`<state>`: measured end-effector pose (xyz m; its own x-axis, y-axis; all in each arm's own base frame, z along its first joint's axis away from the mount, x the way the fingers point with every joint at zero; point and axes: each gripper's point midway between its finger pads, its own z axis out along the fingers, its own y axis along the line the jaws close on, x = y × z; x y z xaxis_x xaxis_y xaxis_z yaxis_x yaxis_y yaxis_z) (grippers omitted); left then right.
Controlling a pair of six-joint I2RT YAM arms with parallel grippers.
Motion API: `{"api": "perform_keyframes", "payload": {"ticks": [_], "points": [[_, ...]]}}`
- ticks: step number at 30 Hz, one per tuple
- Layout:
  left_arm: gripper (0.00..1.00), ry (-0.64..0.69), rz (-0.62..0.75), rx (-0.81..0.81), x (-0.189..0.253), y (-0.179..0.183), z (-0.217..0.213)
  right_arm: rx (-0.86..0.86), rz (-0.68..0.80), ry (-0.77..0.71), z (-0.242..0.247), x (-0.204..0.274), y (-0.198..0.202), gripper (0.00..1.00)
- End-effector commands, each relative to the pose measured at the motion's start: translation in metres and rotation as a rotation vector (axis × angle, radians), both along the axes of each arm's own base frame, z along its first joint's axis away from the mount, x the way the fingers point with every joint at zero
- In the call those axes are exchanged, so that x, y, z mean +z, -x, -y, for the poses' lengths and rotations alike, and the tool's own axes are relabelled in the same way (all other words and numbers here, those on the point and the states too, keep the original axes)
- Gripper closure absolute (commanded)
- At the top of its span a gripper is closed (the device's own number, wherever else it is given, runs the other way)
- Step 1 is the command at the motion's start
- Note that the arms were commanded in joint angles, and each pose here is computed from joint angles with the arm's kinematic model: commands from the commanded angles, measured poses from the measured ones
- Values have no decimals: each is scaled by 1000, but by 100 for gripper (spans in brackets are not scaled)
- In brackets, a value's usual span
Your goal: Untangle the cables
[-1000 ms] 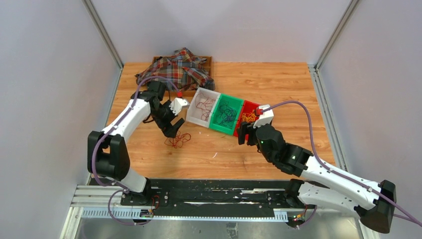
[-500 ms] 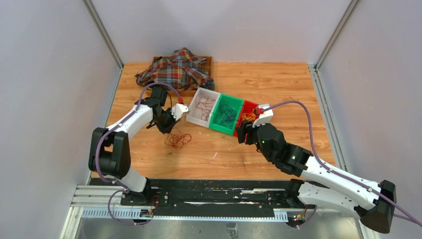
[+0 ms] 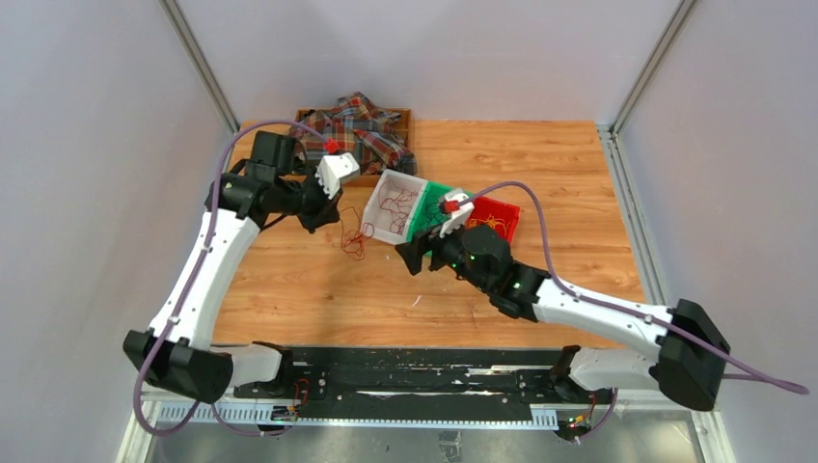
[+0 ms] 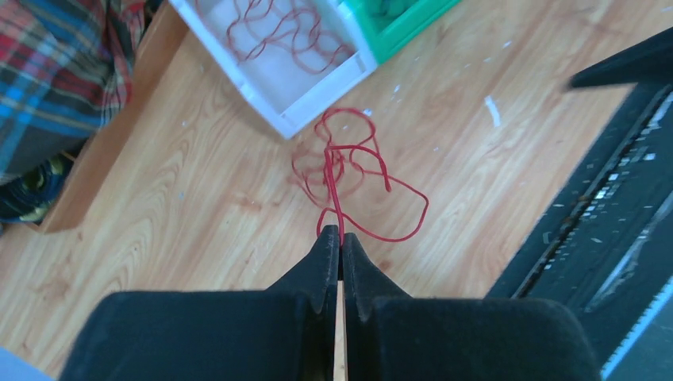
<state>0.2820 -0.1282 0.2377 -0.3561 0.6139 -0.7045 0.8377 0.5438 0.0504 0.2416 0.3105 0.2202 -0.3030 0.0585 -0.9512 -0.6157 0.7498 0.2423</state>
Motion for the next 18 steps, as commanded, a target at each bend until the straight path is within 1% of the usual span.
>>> {"api": "perform_keyframes", "payload": {"ticks": [1,4,7,11,14,18], "points": [[99,83,-64,-40,31,42,17,206,170,-174,-56,66,8,16],[100,103,-22,-68,56,51,25,260,200,-195,-76,72,6,16],[99,128,17,-108,79,61,35,250,209,-190,-89,74,-5,16],[100,169,49,-140,102,69,47,279,196,-212,-108,73,-9,17],[99,210,64,-166,118,74,55,305,173,-224,-121,66,-9,20],[100,251,93,-181,139,74,61,307,135,-205,-131,49,-10,24]]}}
